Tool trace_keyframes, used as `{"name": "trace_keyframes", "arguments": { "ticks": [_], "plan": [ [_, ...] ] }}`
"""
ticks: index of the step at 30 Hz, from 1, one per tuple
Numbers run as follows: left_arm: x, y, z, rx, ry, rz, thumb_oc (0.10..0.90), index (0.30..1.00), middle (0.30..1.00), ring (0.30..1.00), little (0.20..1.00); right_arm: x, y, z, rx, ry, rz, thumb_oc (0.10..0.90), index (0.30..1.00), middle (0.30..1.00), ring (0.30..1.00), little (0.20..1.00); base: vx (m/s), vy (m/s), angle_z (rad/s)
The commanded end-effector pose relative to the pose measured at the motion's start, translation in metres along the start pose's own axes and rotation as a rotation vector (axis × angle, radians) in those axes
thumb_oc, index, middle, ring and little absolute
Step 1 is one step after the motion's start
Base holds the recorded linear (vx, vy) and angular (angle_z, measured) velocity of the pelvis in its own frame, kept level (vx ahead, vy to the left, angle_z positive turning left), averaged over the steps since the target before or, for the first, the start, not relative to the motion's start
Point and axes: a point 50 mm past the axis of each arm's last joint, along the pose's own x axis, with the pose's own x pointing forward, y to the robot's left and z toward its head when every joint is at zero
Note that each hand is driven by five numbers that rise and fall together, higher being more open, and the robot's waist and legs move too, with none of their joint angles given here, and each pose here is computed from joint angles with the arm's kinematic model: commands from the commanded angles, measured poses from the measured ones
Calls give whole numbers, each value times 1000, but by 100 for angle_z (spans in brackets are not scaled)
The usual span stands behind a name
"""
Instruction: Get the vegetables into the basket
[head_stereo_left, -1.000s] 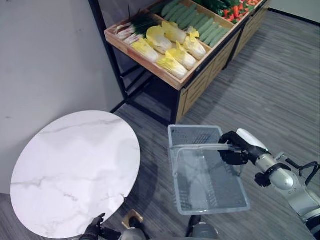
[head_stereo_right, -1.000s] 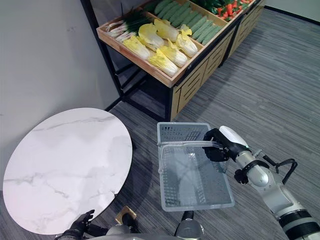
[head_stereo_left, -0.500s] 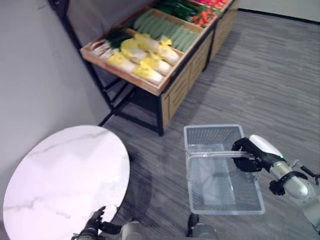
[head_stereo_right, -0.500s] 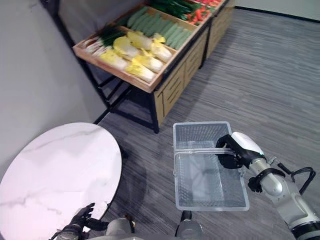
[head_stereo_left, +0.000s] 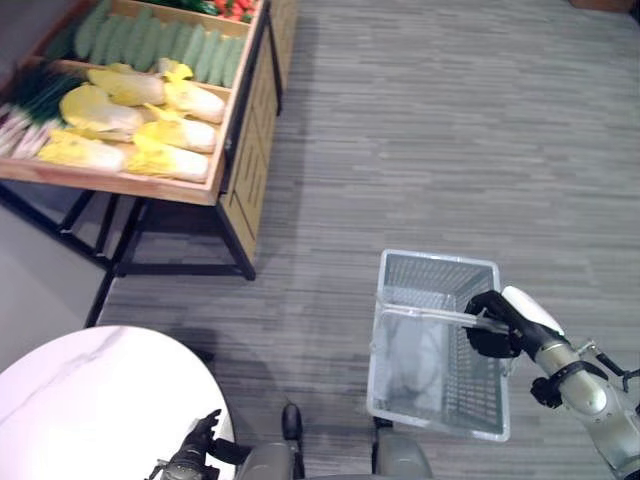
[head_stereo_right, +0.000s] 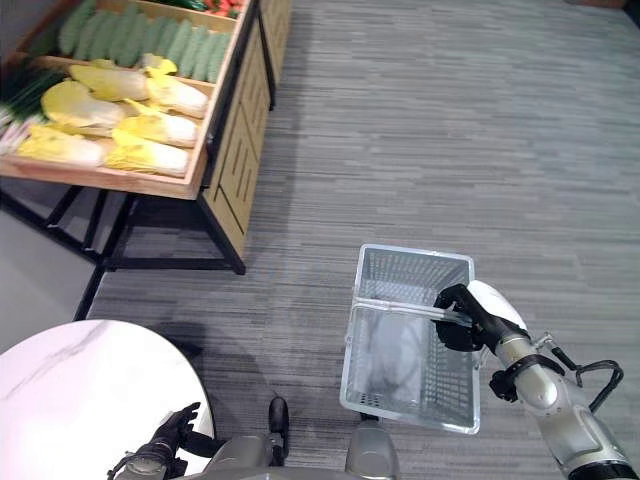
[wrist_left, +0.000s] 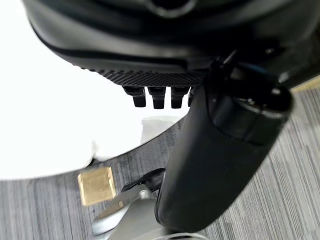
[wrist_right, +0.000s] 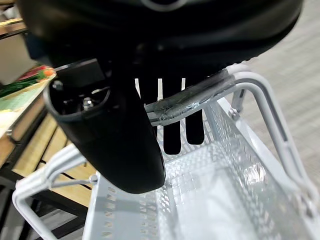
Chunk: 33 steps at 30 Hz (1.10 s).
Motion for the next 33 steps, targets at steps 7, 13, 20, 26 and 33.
{"name": "trace_keyframes", "arguments": {
  "ticks": [7,13,20,26,33],
  "plan": [
    [-1,5,-5,31,5,12,900,1000,1000,1000,1000,16,-62,18,-27,-98,-295,400,300,300,300,300,77,-5,-1],
    [-2,-1,-9,28,19,-8,900,1000,1000,1000,1000,17,-51,-7,-1,19,-263,400,300,300,300,300,50,23,5],
    [-1,0,-5,105,5,-22,900,1000,1000,1000,1000,11,-42,-52,2,245,-267,400,300,300,300,300,42,196,7],
    [1,-1,7,146,-34,-41,900,1000,1000,1000,1000,17,-36,-65,9,338,-267,400,300,300,300,300,113,174,-7],
    [5,6,17,178,-37,-4,900,1000,1000,1000,1000,15,-20,-79,35,427,-242,400,300,300,300,300,289,-138,0]
  ]
}}
